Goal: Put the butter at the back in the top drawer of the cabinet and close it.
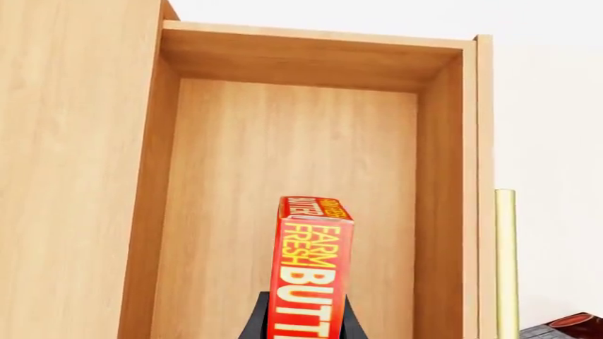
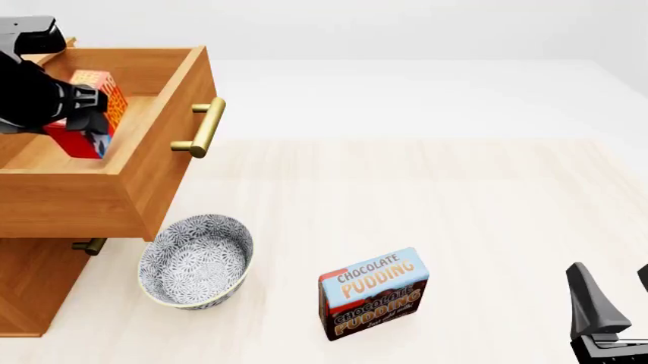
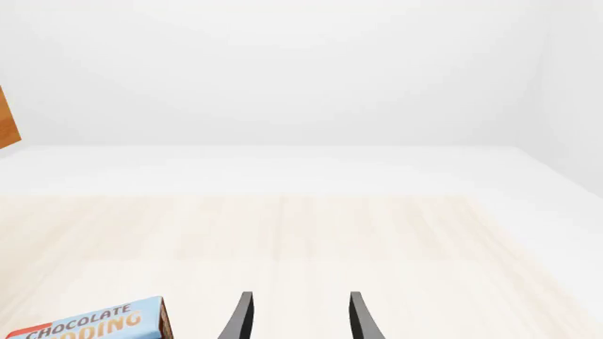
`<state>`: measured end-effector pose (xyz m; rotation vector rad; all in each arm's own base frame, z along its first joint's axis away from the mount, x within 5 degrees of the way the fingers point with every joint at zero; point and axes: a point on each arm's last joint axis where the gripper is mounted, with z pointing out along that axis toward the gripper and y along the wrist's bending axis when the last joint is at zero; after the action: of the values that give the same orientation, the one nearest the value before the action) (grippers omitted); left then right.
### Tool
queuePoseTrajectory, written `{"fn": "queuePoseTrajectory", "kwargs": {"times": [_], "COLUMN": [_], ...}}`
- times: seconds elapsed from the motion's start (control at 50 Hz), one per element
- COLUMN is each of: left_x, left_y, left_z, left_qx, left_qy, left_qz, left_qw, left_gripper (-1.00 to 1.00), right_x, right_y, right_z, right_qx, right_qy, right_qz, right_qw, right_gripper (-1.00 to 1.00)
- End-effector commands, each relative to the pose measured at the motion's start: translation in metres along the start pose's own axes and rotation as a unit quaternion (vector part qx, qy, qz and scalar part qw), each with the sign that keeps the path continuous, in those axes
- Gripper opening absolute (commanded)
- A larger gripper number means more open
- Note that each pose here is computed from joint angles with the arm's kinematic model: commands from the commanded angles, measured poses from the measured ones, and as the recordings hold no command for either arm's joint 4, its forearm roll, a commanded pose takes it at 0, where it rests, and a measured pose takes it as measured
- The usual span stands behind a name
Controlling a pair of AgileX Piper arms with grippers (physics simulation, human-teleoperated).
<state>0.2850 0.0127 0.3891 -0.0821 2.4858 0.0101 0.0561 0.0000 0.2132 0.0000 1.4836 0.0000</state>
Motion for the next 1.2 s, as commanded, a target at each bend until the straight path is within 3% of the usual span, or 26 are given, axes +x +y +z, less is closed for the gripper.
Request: {"fn": "queuePoseTrajectory", "kwargs": {"times": [0.02,0.98,1.0,1.2], "left_x": [-0.003,-0.002,-0.003,-0.005], "left_y": [0.001,0.005,0.005,0.004], "left_z": [0.0,0.004,0.002,-0.011], "left_qx": [-0.001,-0.005,-0.005,-0.005], "left_qy": [-0.006,-0.005,-0.006,-0.019], "left_qz": [0.006,-0.002,-0.005,-0.004], "left_qw": [1.0,1.0,1.0,0.9998], "left_gripper": [-1.0,-1.0,1.0,1.0], "right_x": [0.0,0.0,0.0,0.0], "right_y": [0.0,0.0,0.0,0.0], "right_z": [0.0,0.0,0.0,0.0], "right_qx": [0.0,0.0,0.0,0.0], "right_qy": [0.0,0.0,0.0,0.0], "right_qz": [0.0,0.0,0.0,0.0], "right_qw": [1.0,1.0,1.0,1.0], "right_gripper": [1.0,1.0,1.0,1.0]}}
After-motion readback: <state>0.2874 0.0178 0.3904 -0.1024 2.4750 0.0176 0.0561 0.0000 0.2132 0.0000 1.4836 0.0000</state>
